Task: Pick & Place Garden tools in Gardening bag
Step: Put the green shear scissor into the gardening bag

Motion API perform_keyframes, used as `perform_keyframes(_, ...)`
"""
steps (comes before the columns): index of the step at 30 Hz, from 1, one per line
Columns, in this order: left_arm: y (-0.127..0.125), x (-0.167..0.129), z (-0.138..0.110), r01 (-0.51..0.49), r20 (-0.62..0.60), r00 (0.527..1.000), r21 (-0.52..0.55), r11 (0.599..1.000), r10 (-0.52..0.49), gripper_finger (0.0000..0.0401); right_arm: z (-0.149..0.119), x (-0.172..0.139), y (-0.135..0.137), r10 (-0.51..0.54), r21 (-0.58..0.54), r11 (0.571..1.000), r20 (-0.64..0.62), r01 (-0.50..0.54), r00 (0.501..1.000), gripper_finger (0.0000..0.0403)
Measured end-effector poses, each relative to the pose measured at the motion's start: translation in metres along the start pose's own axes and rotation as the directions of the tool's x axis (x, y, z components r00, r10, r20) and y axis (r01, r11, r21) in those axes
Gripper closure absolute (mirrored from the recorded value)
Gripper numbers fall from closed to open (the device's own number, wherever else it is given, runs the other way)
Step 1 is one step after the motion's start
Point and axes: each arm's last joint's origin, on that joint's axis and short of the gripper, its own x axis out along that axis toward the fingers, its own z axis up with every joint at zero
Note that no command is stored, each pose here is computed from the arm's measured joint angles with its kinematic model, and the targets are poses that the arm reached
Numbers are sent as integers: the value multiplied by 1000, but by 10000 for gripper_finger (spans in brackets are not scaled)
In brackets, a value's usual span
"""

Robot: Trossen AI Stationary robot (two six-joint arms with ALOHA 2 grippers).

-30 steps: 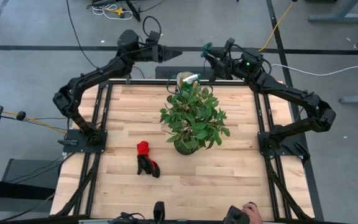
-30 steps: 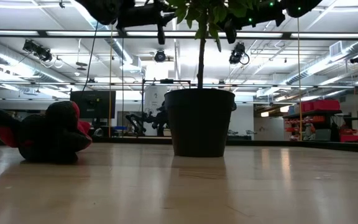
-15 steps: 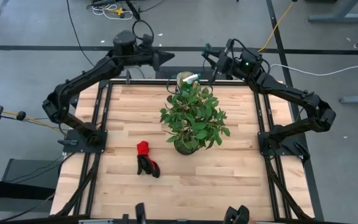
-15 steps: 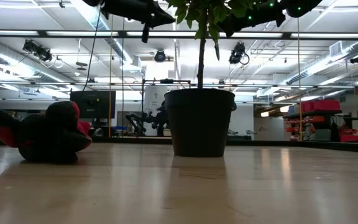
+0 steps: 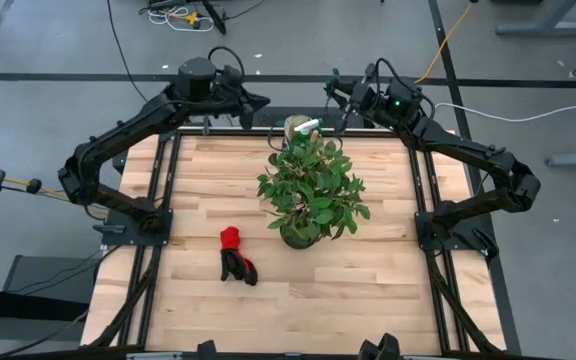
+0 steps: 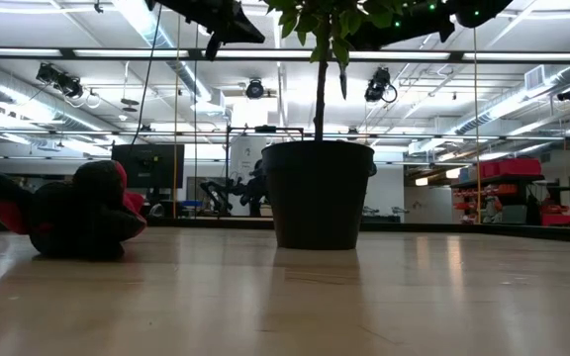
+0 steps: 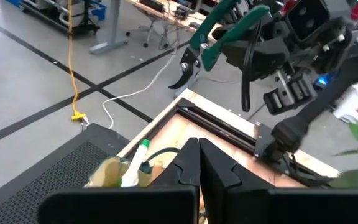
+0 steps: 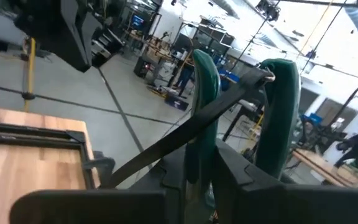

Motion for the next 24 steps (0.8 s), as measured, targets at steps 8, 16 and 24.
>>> perform_keyframes(8,-7,1,-2,101,-28,994,10,995,-101,400,13,-8,4,16,234,972,43,-26,999,357)
perform_keyframes(16,-11,1,0,169,-20,985,14,985,-169,400,13,-14,-2,56,369,927,41,-67,998,357)
perform_keyframes(24,-16,2,1,216,-4,976,74,974,-216,400,0,-16,-6,126,358,927,-26,-109,992,357)
